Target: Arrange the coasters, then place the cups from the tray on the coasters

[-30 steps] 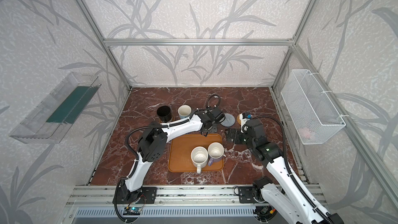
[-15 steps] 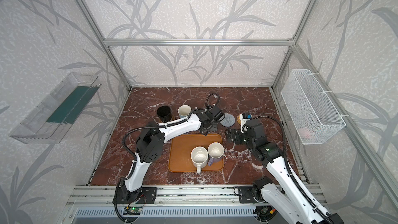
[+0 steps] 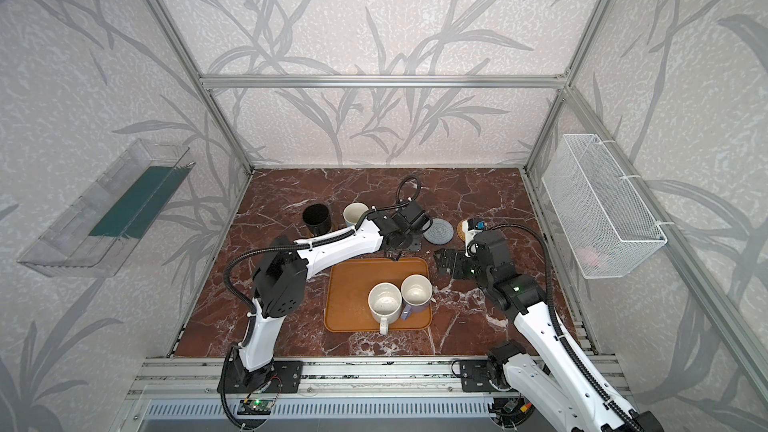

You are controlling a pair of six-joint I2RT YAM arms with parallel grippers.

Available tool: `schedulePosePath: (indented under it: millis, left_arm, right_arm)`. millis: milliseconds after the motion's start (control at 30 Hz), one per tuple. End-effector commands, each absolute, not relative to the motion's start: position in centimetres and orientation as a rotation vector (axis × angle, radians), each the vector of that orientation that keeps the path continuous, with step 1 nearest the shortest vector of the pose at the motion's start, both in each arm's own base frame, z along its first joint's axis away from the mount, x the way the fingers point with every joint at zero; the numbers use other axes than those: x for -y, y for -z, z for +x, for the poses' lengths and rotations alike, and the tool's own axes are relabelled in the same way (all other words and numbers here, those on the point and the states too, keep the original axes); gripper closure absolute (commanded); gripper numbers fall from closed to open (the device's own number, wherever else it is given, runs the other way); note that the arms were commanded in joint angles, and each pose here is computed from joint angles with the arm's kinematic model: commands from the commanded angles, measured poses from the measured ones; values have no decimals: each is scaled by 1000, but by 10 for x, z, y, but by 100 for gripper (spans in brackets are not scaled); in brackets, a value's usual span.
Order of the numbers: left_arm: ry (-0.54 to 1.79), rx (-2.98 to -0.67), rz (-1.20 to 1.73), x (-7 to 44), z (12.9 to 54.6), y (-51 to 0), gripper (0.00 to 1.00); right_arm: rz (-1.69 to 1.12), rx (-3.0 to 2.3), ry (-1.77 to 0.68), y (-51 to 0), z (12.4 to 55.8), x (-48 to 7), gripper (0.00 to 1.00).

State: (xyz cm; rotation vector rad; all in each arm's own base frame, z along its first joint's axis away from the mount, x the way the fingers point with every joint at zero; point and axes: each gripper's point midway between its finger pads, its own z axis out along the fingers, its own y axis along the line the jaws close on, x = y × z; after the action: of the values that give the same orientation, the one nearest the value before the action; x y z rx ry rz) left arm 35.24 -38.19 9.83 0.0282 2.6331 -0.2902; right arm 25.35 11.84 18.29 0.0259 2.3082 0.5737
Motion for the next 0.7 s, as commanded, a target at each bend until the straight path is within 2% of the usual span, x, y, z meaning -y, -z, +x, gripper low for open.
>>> schedulePosePath:
  millis: [0, 167, 300, 500, 667]
  left_arm:
    - [324, -2611, 25, 382, 346, -117, 53]
    - [328, -2566, 28, 377, 347, -138, 49]
    - [373, -2518, 37, 373, 344, -168, 28]
    - [558, -2422, 75, 369, 326, -217, 2]
    - [694, -2331, 114, 353, 304, -246, 1]
  right_arm:
    - [29, -2317, -561, -181, 252, -116, 1]
    - [6, -2303, -584, -186, 250, -119, 1]
    - [-26, -2293, -600, -194, 245, -121, 1]
    - [-122, -2283, -686, -208, 227, -131, 1]
    - [-162, -2315, -731, -209, 203, -137, 1]
